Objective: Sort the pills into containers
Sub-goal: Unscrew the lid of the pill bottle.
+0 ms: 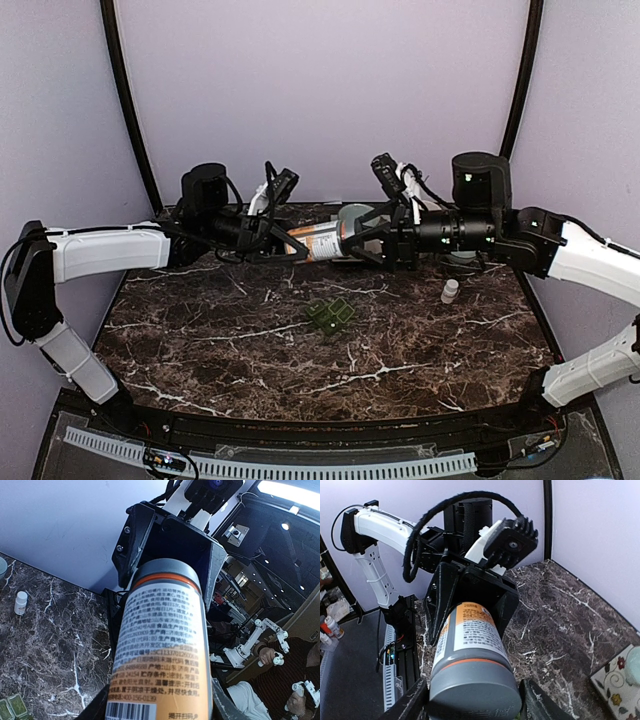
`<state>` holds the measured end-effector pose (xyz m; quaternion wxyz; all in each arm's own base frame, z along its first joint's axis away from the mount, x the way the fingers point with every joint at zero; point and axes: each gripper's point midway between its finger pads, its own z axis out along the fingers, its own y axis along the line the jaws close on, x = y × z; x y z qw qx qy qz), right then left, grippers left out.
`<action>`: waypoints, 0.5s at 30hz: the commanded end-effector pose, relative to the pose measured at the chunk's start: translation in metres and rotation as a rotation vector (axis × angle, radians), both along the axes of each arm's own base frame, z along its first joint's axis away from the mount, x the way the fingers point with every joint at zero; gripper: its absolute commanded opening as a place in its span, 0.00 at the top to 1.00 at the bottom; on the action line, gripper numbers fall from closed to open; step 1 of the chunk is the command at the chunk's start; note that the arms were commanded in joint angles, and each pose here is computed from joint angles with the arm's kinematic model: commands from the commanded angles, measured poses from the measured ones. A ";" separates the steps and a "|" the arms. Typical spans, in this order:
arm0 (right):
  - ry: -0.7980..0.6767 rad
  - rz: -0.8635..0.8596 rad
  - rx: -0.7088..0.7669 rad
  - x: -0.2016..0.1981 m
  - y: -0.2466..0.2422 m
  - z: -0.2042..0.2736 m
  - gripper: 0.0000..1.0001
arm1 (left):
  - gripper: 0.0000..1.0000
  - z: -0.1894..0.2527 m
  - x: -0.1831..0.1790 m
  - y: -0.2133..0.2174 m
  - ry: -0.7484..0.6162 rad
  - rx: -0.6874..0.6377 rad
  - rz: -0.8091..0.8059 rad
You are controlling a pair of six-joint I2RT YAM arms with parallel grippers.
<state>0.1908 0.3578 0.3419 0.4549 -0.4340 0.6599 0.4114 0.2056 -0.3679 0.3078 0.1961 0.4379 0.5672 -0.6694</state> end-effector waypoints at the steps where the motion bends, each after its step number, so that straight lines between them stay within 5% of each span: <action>1: 0.007 -0.028 0.017 0.002 -0.003 0.011 0.34 | 1.00 0.027 -0.007 0.006 -0.113 -0.065 -0.018; 8: 0.045 -0.065 0.069 0.003 -0.008 0.029 0.25 | 1.00 0.022 -0.003 0.005 -0.143 -0.051 0.022; 15: 0.234 -0.184 0.150 0.015 -0.012 0.034 0.20 | 1.00 0.022 0.003 0.005 -0.195 -0.055 0.071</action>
